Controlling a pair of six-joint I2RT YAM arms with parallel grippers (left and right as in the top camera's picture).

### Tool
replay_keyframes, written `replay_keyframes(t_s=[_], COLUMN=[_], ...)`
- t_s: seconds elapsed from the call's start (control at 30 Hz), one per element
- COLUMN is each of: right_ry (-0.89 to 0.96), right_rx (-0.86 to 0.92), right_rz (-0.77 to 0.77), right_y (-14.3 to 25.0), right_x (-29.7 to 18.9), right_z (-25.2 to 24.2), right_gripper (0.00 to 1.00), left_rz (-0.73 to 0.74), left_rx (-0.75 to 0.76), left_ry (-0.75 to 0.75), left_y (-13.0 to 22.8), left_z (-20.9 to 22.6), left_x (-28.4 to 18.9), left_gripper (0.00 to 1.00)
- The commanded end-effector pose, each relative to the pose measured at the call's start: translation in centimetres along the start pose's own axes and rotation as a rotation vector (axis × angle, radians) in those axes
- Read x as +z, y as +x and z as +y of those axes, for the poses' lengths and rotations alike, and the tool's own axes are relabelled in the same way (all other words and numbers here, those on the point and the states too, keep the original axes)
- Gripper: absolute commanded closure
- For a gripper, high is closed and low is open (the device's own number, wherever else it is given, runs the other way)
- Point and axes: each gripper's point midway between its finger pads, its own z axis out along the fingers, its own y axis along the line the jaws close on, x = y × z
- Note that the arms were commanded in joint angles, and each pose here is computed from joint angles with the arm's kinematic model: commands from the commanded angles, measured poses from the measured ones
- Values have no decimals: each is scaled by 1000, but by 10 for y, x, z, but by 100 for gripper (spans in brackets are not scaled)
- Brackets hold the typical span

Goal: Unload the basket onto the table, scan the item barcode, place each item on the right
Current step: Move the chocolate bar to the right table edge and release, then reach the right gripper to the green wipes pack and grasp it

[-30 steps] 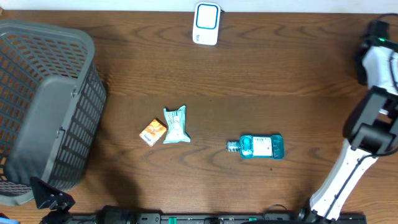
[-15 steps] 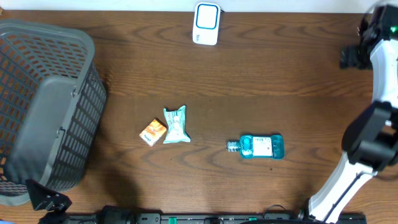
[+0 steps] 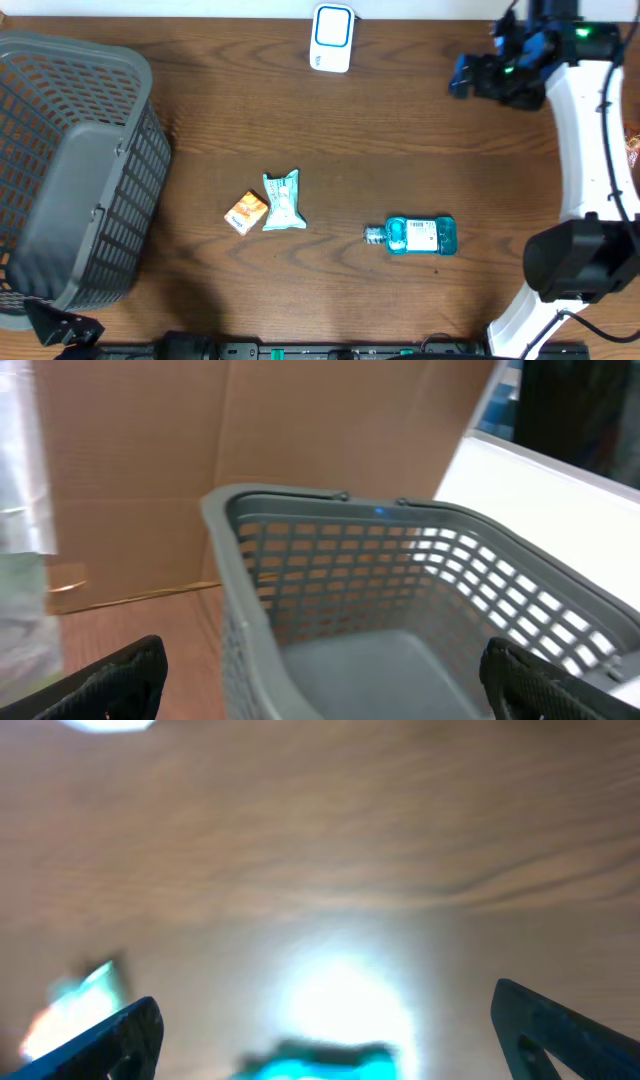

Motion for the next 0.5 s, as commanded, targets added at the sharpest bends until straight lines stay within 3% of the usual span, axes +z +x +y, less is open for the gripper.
replay_keyframes(t_s=[0.0, 0.13, 0.27, 0.47], right_ry=[-232, -251, -152, 21], right_rx=[-24, -161, -222, -430], right_rz=[125, 188, 208, 98], right_y=[32, 67, 104, 152], right_x=[14, 37, 79, 140], right_z=[82, 135, 168, 215], right_gripper=[1, 1, 1, 2], left_rz=[-24, -32, -33, -34], left_rx=[8, 5, 2, 1], left_ry=[-73, -101, -103, -103], left_y=[-2, -3, -3, -4], left_z=[10, 14, 14, 14], left_x=[-2, -4, -4, -4], left_gripper=[0, 0, 0, 0])
